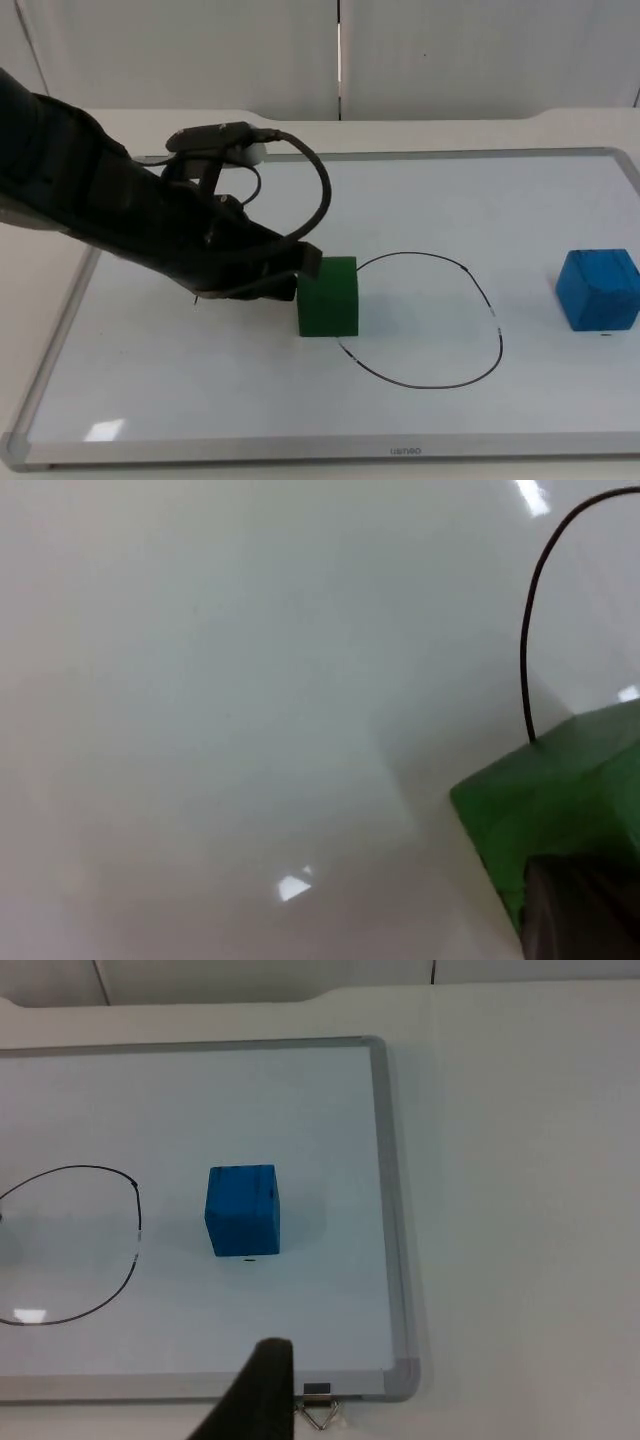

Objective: Push the two cubes into the marked area.

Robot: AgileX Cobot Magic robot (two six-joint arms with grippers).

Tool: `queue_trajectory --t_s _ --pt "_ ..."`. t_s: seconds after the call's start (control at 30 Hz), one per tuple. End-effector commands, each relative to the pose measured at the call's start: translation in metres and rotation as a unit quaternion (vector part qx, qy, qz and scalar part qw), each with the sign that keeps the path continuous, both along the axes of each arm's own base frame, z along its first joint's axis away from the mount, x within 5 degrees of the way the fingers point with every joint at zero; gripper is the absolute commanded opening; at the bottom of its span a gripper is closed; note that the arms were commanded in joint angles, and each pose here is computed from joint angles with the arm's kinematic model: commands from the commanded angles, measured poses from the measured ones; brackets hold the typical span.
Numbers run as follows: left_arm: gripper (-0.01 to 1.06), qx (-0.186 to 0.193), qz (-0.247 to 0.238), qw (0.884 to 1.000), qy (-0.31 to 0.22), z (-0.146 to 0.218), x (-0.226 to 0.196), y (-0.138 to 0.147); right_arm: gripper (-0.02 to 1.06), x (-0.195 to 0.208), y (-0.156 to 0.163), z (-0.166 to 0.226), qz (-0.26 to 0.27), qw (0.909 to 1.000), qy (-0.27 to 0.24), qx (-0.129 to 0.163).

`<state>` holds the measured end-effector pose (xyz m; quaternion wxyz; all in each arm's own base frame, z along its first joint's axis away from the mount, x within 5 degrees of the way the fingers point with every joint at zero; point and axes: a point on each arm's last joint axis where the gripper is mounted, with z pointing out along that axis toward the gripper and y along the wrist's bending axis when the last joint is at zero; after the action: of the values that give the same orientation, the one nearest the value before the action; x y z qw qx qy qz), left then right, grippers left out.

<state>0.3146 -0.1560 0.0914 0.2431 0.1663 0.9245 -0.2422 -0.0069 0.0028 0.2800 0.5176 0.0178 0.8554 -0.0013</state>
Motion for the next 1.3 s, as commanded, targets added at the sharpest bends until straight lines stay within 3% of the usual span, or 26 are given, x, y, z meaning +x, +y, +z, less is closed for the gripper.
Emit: queue_trajectory --t_s 0.0,1.27 --pt "0.00 -0.011 -0.001 1.000 0.010 -0.003 -0.001 -0.006 1.05 0.000 0.000 0.000 -0.002 1.0000 -0.003 -0.003" --pt "0.00 -0.007 -0.025 1.000 -0.004 -0.001 0.000 -0.033 1.05 0.000 0.000 0.000 -0.002 1.0000 -0.003 -0.003"
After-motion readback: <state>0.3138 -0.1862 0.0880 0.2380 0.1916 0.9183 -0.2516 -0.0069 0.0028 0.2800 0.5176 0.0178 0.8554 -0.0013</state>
